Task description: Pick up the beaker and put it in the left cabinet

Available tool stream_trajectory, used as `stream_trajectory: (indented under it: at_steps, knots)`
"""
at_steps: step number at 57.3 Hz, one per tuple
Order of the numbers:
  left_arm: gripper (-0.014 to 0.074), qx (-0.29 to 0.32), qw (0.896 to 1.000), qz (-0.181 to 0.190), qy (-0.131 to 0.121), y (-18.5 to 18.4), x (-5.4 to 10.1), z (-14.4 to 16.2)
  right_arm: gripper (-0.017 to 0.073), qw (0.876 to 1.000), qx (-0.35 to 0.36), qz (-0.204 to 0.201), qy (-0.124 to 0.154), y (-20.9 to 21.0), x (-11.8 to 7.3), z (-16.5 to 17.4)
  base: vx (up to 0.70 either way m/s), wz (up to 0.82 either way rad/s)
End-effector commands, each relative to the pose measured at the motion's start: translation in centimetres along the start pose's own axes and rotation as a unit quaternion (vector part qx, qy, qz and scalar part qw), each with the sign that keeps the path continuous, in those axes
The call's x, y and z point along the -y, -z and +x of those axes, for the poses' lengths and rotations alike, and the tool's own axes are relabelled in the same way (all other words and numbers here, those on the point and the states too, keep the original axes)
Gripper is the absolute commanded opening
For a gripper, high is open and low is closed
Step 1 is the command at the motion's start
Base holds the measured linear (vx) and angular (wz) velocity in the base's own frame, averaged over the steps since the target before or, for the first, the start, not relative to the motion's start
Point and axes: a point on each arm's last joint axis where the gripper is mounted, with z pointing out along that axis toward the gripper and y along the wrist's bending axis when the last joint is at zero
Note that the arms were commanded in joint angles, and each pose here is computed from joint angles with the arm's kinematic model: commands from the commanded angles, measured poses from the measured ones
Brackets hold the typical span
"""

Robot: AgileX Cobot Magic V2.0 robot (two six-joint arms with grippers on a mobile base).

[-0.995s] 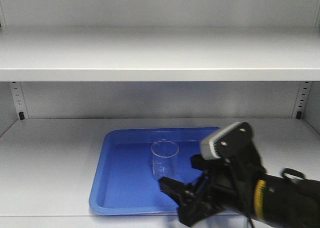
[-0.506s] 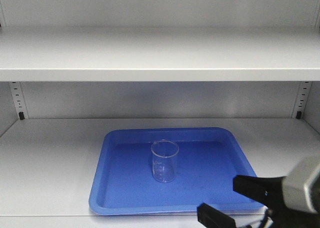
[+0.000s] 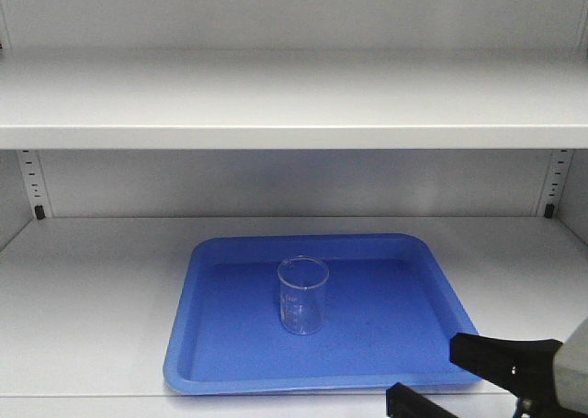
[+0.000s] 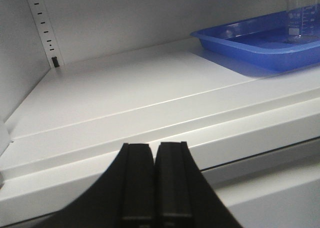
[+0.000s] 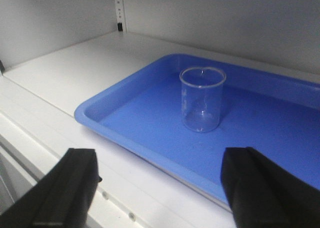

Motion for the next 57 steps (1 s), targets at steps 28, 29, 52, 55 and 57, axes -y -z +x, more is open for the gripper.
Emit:
stream_trajectory:
  at_steps: [28,29,52,55,57]
  knots:
    - [-0.0006,0.063,0.998,-0.006,0.004,0.3,-0.2,-1.8,-0.0012,0.981,-0.045,0.171,-0.075,5.3,2.1,-0.1,0.00,0.00]
    - [-0.0006,0.063,0.998,-0.006,0.004,0.3,-0.2,-1.8,-0.0011,0.981,-0.052,0.175,-0.071,5.7,2.2,0.0,0.00,0.00]
    - [-0.0006,0.063,0.998,-0.006,0.004,0.3,-0.2,-1.8,-0.0008,0.932,0.141,0.322,-0.083,10.6,3.4,7.5,0.00,0.00]
    - [-0.0006,0.063,0.998,-0.006,0.004,0.3,-0.2,-1.8,-0.0008,0.930,0.145,0.327,-0.081,10.8,3.2,8.4,0.00,0.00]
    - [-0.0006,0.063,0.998,-0.006,0.004,0.3,-0.2,-1.8,-0.0008,0.931,0.146,0.327,-0.077,10.9,3.1,9.2,0.00,0.00]
